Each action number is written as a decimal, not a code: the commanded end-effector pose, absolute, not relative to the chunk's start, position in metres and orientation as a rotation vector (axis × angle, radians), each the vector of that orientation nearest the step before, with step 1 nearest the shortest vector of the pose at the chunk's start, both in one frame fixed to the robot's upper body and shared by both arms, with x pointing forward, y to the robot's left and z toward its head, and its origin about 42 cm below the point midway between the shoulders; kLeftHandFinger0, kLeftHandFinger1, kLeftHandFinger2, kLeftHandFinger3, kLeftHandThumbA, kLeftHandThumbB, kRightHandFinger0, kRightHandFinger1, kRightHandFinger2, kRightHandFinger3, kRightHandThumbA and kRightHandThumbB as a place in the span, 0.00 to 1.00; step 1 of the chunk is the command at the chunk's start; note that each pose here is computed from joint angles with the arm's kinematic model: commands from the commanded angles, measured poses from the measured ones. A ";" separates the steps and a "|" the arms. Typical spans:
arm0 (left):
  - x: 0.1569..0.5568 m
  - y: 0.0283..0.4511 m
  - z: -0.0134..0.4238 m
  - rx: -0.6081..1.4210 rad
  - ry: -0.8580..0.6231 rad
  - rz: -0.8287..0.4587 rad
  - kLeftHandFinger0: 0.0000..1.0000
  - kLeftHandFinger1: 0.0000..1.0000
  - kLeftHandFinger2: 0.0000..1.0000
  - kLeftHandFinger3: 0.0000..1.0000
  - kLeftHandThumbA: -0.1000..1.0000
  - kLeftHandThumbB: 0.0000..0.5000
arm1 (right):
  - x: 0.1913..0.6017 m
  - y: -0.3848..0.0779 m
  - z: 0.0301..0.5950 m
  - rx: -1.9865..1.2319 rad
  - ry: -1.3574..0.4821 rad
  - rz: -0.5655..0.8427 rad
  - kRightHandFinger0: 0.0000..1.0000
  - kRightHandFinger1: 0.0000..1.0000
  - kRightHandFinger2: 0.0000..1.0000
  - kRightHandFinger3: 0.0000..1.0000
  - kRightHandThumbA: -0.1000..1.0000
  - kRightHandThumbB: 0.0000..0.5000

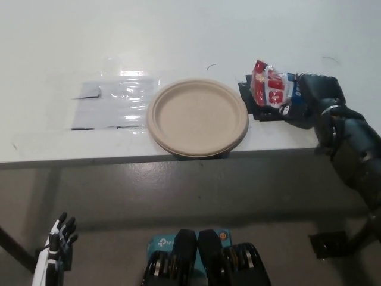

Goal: The robot picks up a small bag of sunflower seeds on the right hand side and take it to the empty plate on the left hand side then pours some sunflower seeds on to the plate.

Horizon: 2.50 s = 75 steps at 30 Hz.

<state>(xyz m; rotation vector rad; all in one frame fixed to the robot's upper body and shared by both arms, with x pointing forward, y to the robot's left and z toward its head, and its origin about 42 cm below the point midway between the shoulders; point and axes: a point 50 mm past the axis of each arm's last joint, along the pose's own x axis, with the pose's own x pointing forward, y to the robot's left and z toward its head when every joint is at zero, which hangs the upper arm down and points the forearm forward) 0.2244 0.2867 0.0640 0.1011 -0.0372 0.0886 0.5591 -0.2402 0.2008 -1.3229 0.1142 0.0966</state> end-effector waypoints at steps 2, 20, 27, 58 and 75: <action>0.229 0.290 0.076 0.112 -0.105 0.079 1.00 1.00 1.00 1.00 1.00 0.26 | 0.539 -0.251 0.158 -1.033 0.229 0.220 0.00 0.25 0.58 0.45 0.81 0.00; 0.240 0.292 0.083 0.112 -0.128 0.083 1.00 1.00 1.00 1.00 1.00 0.24 | 0.564 -0.224 0.210 -0.586 0.187 0.228 0.00 0.16 0.50 0.46 0.88 0.11; 0.243 0.294 0.084 0.116 -0.133 0.083 1.00 1.00 1.00 1.00 1.00 0.27 | 0.564 -0.227 0.210 -0.552 0.209 0.235 0.00 0.05 0.39 0.30 0.83 0.07; 0.241 0.293 0.083 0.109 -0.118 0.074 1.00 1.00 1.00 1.00 1.00 0.34 | 0.578 -0.205 0.263 -0.665 -0.053 0.292 0.01 0.34 0.62 0.56 0.86 0.13; 0.248 0.294 0.086 0.124 -0.119 0.051 1.00 1.00 1.00 1.00 1.00 0.44 | 0.580 -0.203 0.286 -0.902 -0.188 0.339 0.12 0.54 0.77 0.64 0.87 0.15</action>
